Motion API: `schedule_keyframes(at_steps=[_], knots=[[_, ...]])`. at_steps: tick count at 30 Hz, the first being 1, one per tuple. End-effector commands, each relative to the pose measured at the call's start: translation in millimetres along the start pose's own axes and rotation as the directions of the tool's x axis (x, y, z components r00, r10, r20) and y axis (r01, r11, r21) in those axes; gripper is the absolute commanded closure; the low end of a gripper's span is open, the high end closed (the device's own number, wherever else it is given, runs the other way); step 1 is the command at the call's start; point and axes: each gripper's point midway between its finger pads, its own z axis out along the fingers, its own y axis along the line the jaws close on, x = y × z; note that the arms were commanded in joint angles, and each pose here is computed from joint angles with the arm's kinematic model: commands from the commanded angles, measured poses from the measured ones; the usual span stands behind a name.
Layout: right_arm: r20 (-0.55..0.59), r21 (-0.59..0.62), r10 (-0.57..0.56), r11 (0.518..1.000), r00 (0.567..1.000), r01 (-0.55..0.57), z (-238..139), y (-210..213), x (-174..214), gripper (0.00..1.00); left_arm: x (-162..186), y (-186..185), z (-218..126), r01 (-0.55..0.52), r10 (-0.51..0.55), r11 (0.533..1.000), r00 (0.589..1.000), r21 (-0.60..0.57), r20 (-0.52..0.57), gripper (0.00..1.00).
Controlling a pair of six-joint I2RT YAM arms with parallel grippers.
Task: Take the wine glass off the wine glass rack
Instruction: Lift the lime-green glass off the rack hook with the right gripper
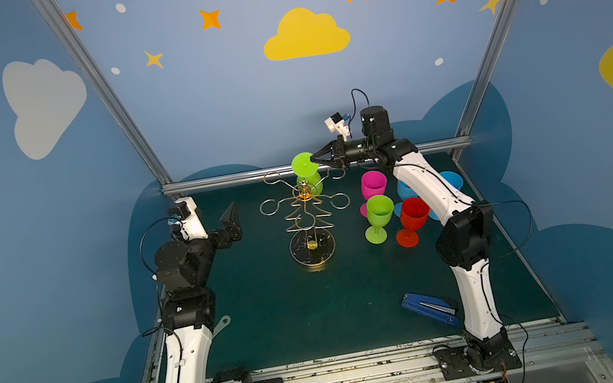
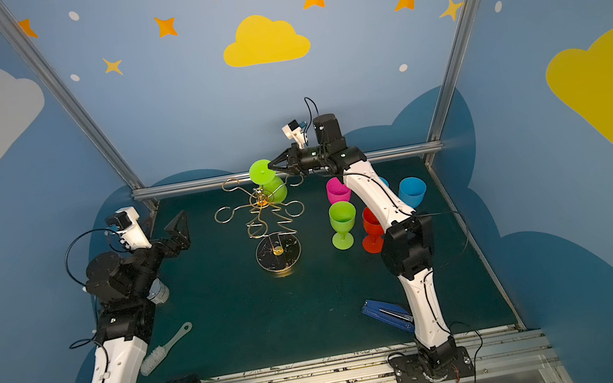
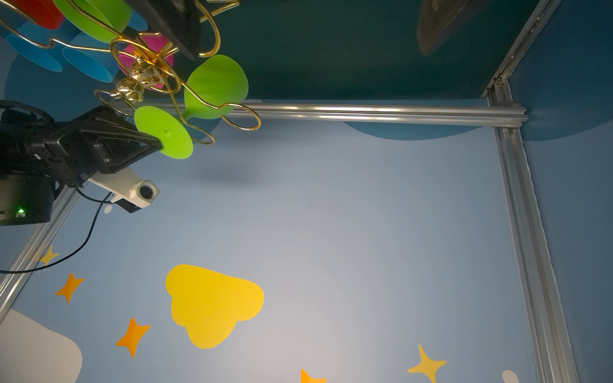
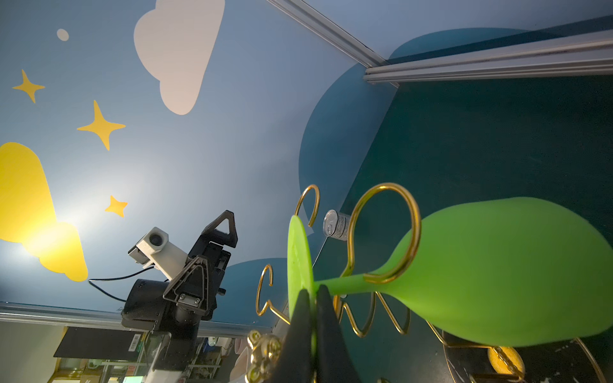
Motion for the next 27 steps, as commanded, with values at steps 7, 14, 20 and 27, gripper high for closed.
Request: schedule_keyframes(at_steps=[7,14,20,27], knots=[[0.01,-0.034,-0.068,0.997,0.998,0.068,-18,35,3,1.0,-9,-1,-3,-0.004,0.004,1.0,0.999,0.004,0.036,0.0],[0.029,-0.009,-0.06,0.998,0.998,0.061,-26,28,2,1.0,-8,0,-4,-0.003,0.003,1.0,0.999,-0.005,0.036,0.01],[0.043,0.005,-0.045,0.999,0.998,0.045,-35,20,0,1.0,-8,4,-4,0.0,0.0,1.0,0.999,-0.024,0.036,0.01],[0.131,0.055,-0.075,0.996,0.989,0.069,-70,23,-21,1.0,-18,-1,-3,0.04,-0.04,0.999,0.998,-0.003,0.053,0.01]])
